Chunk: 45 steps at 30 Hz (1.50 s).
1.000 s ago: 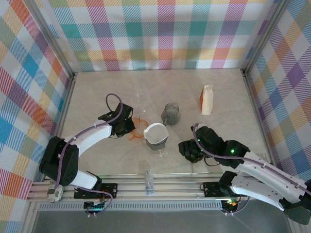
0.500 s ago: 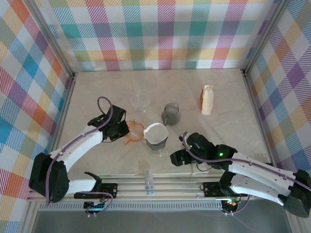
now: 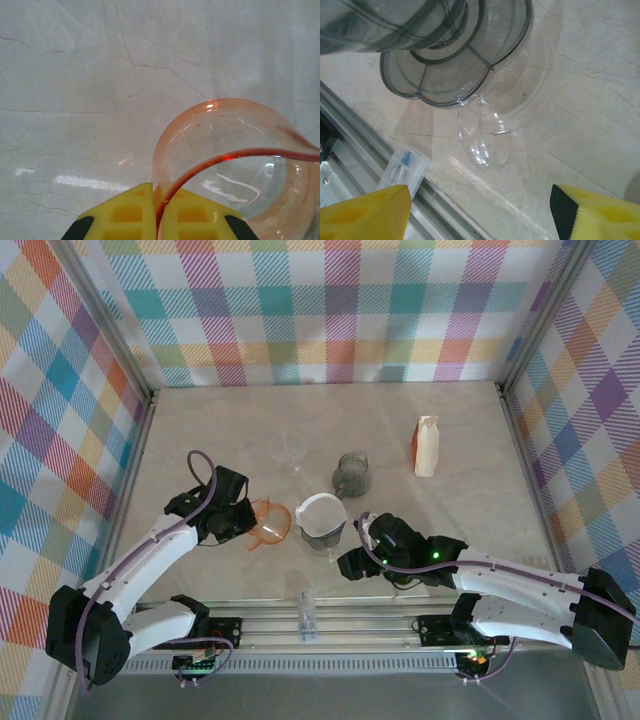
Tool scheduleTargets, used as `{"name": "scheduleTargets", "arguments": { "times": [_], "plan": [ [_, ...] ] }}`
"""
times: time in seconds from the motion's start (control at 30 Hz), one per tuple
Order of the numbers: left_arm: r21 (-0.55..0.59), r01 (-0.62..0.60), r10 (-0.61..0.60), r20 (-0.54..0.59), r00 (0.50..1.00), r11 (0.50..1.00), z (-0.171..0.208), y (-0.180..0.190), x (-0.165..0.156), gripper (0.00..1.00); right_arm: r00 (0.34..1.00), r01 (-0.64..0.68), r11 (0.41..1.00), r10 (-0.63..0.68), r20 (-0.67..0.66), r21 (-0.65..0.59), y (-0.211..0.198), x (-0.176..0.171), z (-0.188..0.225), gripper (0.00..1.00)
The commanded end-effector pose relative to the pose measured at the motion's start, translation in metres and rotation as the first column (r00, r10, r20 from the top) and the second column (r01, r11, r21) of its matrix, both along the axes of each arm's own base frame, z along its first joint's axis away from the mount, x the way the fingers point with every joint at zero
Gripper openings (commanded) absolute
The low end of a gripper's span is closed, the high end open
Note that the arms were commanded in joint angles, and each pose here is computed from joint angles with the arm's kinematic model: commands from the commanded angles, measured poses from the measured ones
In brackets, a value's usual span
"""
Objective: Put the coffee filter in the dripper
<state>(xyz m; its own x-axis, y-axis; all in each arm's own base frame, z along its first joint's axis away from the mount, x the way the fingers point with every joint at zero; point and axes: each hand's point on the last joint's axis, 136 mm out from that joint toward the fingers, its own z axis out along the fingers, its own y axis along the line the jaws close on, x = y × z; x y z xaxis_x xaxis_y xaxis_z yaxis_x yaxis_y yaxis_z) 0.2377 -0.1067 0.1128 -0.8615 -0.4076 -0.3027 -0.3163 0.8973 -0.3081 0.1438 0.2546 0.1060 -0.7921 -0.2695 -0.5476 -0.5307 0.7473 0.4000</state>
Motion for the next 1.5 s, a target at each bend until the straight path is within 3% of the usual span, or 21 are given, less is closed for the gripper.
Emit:
{"name": "scheduleTargets", "arguments": {
  "times": [0.0,0.43,0.7,1.47],
  "plan": [
    [-0.037,-0.02,0.02,0.009,1.0,0.999,0.007,-0.001,0.0,0.0,0.999,0.02,0.999,-0.018,0.046,-0.04,-0.01,0.005,0.001,0.75],
    [-0.044,-0.017,0.018,0.012,1.0,0.999,0.01,-0.001,-0.002,0.0,0.995,-0.051,0.998,0.048,0.084,0.029,-0.006,-0.004,0.026,0.78],
    [-0.033,-0.021,0.02,-0.001,1.0,0.999,0.012,0.004,-0.008,0.0,0.988,-0.117,0.993,0.116,0.1,0.001,0.013,-0.013,0.02,0.8],
    [-0.079,-0.042,0.041,-0.018,0.999,0.996,0.018,0.008,-0.017,0.0,0.986,-0.067,0.998,0.065,0.156,0.007,0.015,0.0,-0.023,0.74]
  ]
}}
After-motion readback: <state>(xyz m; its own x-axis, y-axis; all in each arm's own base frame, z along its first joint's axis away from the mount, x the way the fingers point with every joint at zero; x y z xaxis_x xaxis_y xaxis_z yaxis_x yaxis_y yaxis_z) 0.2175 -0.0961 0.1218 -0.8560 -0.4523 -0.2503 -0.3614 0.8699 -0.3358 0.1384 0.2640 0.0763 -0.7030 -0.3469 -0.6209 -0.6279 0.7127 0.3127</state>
